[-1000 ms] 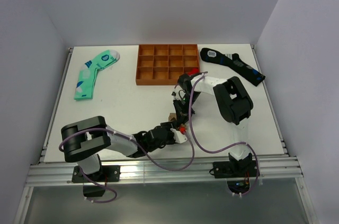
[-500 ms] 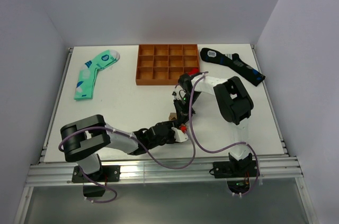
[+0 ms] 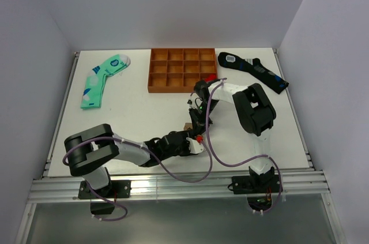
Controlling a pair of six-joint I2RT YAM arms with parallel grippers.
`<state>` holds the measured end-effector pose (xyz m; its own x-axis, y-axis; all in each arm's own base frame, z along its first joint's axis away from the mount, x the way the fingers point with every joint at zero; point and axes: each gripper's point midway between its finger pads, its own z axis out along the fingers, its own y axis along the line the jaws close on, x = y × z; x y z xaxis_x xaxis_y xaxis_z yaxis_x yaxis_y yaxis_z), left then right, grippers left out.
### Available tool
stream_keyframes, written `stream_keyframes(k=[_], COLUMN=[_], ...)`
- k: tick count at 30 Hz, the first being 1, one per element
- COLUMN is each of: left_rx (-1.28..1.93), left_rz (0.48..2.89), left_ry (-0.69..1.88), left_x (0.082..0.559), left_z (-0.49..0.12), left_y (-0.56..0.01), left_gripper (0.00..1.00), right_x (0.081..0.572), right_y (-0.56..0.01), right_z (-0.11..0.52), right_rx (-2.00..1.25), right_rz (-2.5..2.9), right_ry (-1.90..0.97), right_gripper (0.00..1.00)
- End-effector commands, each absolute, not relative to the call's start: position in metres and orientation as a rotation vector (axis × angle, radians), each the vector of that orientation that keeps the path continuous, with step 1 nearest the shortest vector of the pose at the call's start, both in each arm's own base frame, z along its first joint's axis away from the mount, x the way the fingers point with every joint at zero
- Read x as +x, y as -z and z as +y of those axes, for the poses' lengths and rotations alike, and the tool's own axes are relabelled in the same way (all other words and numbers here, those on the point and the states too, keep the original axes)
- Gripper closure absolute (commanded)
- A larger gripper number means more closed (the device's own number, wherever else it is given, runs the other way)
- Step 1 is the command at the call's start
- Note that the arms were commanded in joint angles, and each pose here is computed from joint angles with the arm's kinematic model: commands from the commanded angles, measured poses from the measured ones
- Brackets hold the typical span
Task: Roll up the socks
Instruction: Roll the sock at the center of the board.
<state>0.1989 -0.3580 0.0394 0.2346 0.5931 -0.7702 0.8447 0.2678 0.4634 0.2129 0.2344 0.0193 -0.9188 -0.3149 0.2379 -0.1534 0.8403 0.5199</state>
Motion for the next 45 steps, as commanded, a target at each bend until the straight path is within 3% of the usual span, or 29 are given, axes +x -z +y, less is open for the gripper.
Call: stream_keyframes(k=[1, 24, 30, 45], left_rx=[1.499, 1.515, 1.352, 1.438], left_rz=[1.537, 1.524, 1.455, 1.374], left_ry=[0.255, 0.269, 0.191, 0.199], left_x=[0.202, 0.211, 0.226, 0.209], left_z=[-0.340, -0.343, -0.335, -0.345], left_y=[-0.025, -0.026, -0.057, -0.079], left_gripper=[0.40, 0.30, 0.29, 0.30], right_x=[0.242, 0.244, 0.244, 0.244], right_y=[0.046, 0.043, 0.045, 0.046], right_z=[0.173, 0.176, 0.175, 0.175], right_rx=[0.542, 0.543, 0.541, 0.541], right_rz=[-2.905, -2.916, -2.910, -2.911], right_ry=[0.236, 0.247, 0.243, 0.239], right_gripper=[0.97, 0.98, 0.99, 0.99])
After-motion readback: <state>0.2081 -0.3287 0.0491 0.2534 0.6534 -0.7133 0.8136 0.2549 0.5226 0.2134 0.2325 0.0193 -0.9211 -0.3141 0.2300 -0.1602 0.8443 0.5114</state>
